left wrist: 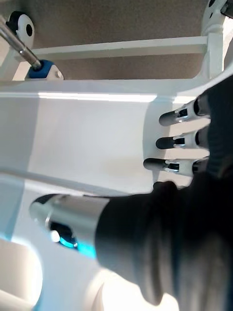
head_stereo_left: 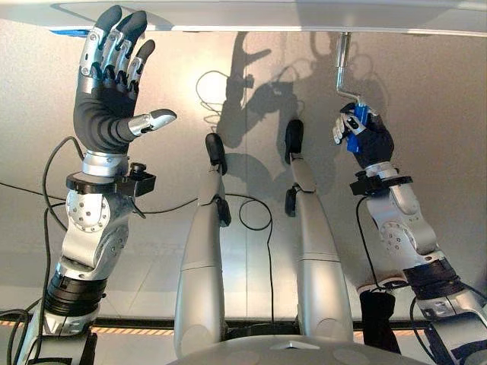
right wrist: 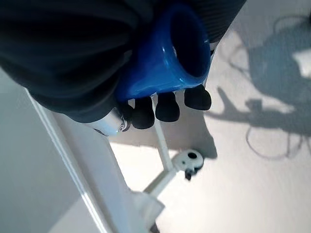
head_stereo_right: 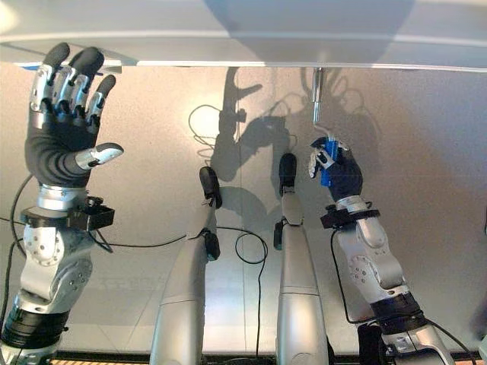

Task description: Raise the hospital bed

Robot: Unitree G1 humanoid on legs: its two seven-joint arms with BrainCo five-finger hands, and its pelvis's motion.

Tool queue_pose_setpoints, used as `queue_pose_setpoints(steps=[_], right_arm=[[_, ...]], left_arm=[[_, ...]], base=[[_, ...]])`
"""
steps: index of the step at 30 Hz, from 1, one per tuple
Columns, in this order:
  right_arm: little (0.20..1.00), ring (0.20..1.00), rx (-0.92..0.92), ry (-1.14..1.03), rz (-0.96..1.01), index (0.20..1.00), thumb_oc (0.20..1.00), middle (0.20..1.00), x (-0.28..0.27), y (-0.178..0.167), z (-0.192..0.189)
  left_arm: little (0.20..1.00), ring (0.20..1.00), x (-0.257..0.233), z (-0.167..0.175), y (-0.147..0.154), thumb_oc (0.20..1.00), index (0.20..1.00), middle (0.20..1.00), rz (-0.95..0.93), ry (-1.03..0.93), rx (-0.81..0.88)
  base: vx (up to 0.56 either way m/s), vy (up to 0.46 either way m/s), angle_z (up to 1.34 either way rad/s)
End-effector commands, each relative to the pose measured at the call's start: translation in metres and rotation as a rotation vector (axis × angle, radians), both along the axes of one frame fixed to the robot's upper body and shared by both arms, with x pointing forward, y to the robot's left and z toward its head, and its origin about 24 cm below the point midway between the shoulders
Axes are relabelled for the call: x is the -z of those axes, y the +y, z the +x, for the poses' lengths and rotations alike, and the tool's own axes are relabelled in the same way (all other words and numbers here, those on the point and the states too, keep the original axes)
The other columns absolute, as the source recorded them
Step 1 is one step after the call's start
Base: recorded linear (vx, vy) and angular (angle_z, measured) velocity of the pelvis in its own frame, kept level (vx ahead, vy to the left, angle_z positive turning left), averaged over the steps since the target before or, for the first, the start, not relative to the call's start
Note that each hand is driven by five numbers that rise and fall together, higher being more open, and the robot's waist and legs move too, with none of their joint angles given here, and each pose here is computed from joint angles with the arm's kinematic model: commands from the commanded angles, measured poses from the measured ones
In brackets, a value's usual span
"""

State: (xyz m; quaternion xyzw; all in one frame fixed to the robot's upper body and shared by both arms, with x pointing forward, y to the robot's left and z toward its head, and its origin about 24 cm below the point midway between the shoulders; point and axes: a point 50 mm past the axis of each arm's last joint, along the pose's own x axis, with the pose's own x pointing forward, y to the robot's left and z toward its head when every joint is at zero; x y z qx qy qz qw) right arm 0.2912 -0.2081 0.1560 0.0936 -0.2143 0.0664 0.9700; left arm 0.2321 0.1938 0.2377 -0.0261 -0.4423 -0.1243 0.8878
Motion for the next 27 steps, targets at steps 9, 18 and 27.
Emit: queue_pose_setpoints(steps=[9, 18, 27], right_arm=[[0.200, 0.200, 0.808, -0.143, -0.027, 0.200, 0.200, 0.200, -0.065, -0.136, 0.011], [0.200, 0.200, 0.881, 0.353, -0.246, 0.200, 0.200, 0.200, -0.039, -0.174, 0.051], [0.200, 0.200, 0.741, 0.602, -0.282, 0.200, 0.200, 0.200, 0.010, -0.132, 0.077]], left_arm=[[1.000, 1.000, -0.021, -0.025, -0.005, 1.000, 1.000, 1.000, -0.005, -0.160, 0.074], [1.000, 1.000, -0.022, -0.017, -0.026, 1.000, 1.000, 1.000, 0.075, -0.132, 0.179], [1.000, 1.000, -0.029, -0.010, -0.041, 1.000, 1.000, 1.000, 0.045, -0.147, 0.248]], base=[[0.00, 0.000, 0.00], [0.00, 0.007, 0.00], [0.00, 0.003, 0.02]])
